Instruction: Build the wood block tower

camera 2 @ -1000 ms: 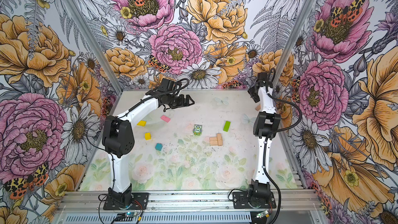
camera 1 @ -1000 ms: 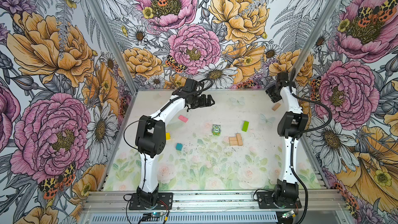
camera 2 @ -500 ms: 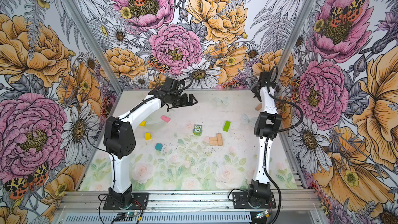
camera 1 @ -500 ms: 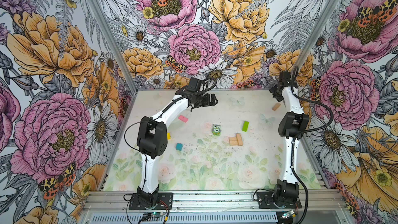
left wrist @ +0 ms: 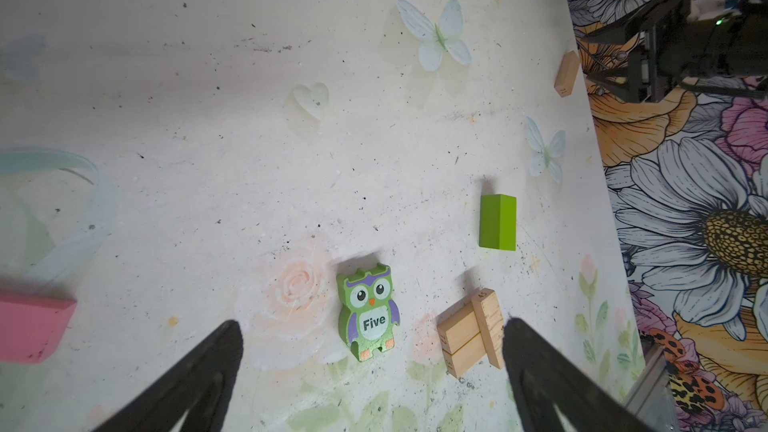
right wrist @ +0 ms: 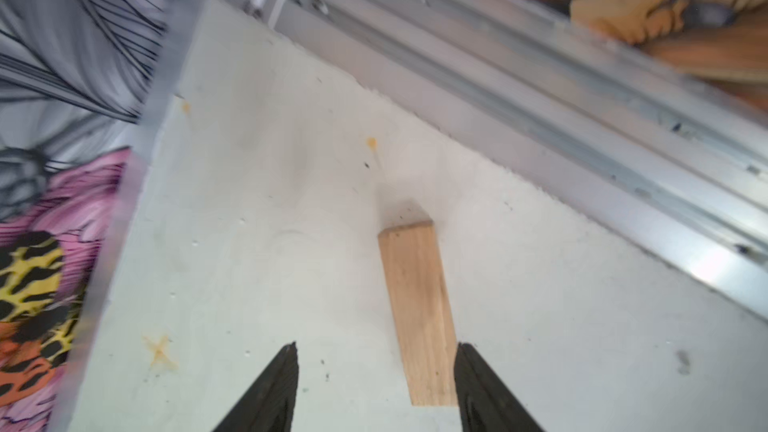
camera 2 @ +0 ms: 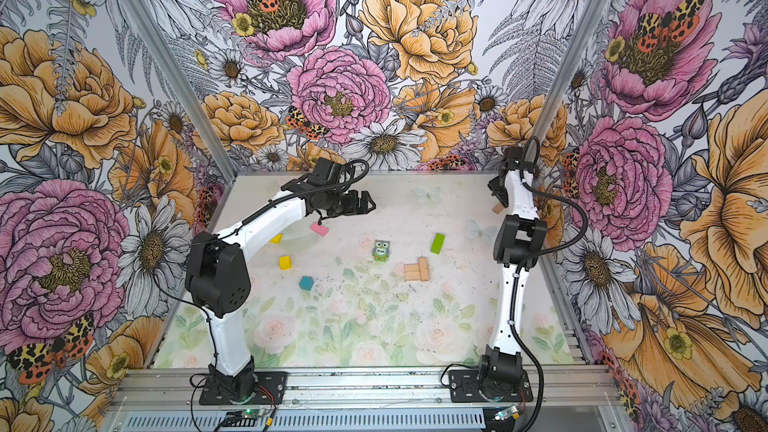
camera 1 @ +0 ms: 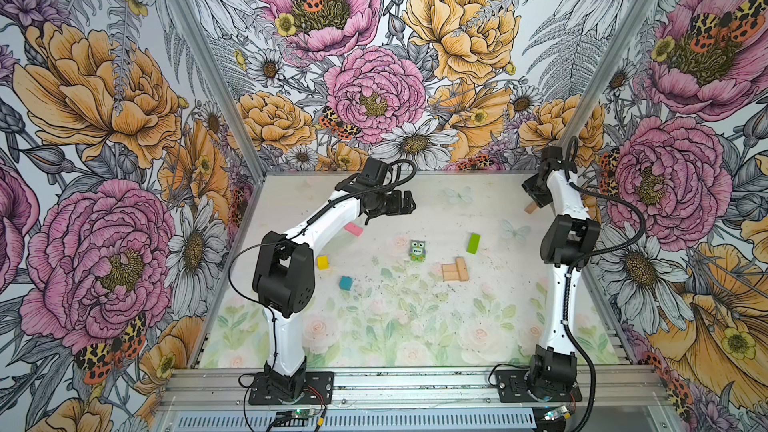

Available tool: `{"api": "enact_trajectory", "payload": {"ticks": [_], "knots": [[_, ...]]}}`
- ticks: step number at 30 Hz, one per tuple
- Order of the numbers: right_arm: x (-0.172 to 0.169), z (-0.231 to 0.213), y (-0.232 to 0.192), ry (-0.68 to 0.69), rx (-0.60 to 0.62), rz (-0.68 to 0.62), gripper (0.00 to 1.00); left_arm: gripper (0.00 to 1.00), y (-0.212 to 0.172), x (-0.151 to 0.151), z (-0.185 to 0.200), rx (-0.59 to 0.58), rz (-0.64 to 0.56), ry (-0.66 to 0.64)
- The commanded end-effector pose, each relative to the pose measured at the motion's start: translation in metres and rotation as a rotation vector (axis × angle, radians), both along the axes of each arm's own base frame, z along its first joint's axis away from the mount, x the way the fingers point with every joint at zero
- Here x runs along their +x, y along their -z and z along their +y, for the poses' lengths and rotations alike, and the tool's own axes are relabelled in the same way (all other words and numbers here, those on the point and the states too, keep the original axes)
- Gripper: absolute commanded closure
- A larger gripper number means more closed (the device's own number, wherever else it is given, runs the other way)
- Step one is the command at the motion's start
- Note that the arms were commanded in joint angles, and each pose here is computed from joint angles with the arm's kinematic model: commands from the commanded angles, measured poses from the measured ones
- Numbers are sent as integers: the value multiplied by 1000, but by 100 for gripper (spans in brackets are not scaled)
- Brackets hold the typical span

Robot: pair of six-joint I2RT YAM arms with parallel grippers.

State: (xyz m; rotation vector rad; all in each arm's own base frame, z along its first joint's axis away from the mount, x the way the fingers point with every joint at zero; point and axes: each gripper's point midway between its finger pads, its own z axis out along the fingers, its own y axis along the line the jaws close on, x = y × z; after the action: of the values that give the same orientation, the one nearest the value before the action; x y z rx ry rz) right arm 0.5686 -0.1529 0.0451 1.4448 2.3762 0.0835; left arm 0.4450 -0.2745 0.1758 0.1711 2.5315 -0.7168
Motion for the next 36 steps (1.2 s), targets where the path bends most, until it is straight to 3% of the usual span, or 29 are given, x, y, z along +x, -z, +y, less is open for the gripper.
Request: {"api": "enact_trajectory", "payload": {"ticks": [1,24,31,36], "knots": [[-14,23,-2,33,79,40,38,1,-2,7,10,-19,-1,-27],[-31,0,-9,172,-68,84,42,1,7,22,42,-76,41,-24],[-20,-1,-9,175,-78,56,60,1,11,17,54,-64,54,-48],[-14,-1,-8,165,-84,47,61,1,13,11,61,-58,63,-64]]}}
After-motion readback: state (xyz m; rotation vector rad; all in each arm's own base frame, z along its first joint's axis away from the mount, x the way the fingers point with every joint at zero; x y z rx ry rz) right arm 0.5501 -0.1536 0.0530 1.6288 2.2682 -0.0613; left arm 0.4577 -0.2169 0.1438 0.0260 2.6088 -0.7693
